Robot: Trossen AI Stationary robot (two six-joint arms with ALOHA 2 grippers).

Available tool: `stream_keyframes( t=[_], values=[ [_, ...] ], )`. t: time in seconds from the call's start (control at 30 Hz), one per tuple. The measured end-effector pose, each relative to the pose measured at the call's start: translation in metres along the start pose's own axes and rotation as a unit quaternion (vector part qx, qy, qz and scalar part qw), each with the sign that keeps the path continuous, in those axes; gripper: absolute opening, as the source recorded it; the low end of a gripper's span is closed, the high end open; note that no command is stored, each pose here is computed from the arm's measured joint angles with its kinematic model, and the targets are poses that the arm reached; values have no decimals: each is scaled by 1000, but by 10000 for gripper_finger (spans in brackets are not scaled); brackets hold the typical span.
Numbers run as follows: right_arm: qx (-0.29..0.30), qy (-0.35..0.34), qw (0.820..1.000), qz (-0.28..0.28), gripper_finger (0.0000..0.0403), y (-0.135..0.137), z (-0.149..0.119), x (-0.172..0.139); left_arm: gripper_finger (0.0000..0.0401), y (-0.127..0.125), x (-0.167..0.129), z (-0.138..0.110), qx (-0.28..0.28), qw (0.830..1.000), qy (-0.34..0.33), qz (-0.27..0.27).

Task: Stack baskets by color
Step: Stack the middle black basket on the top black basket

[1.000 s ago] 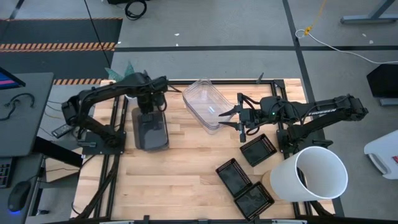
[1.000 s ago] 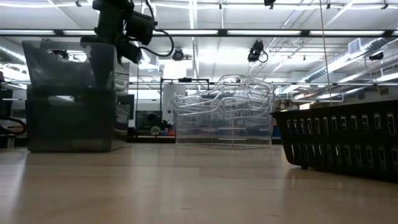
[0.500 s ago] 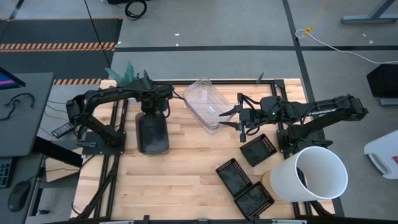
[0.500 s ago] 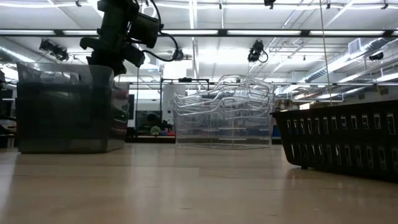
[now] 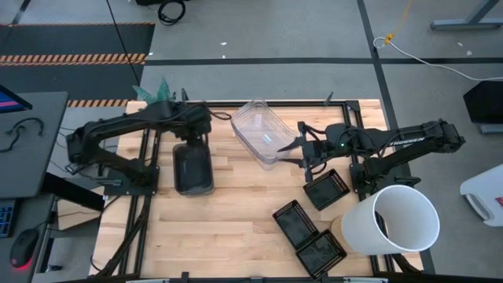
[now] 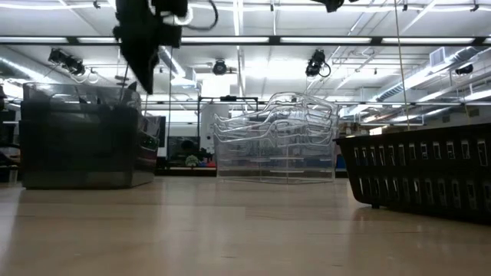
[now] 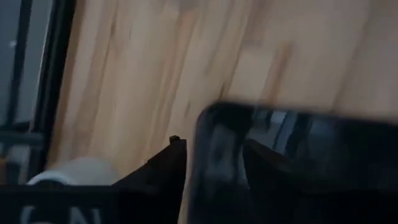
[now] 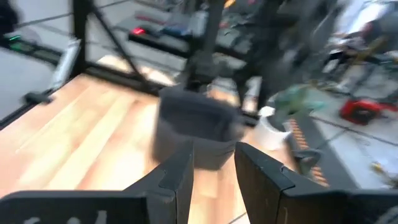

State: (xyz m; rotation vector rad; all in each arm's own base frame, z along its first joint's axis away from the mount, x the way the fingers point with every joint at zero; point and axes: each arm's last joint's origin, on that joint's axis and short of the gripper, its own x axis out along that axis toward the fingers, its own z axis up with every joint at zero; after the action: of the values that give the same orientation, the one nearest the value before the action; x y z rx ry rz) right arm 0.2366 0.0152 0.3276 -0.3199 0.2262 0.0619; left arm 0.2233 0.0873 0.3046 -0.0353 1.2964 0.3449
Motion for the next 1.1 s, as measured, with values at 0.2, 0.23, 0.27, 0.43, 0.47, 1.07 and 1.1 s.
stream_keyframes(
  t=[0.2, 0.23, 0.27, 0.43, 0.47, 1.07, 1.1],
  values=[
    [4, 15, 996, 83, 123, 8, -10, 16, 135, -24, -27, -2, -45, 994, -91, -43],
    [5, 20, 996, 89, 123, 10, -13, 21, 132, -30, -28, -2, -41, 993, -103, -43],
    [5, 20, 996, 91, 123, 11, -15, 27, 128, -36, -28, -2, -35, 992, -117, -43],
    [7, 43, 994, 100, 123, 15, -24, 49, 117, -67, -13, -11, -1, 981, -183, -63],
    [8, 45, 994, 102, 123, 15, -22, 51, 117, -73, -8, -12, 6, 978, -198, -70],
    [90, 105, 983, 123, 123, 34, -11, 89, 116, -123, 33, -56, 21, 921, -373, -110],
    [95, 129, 979, 124, 123, 37, -11, 89, 116, -126, 31, -57, 23, 913, -390, -119]
  ],
)
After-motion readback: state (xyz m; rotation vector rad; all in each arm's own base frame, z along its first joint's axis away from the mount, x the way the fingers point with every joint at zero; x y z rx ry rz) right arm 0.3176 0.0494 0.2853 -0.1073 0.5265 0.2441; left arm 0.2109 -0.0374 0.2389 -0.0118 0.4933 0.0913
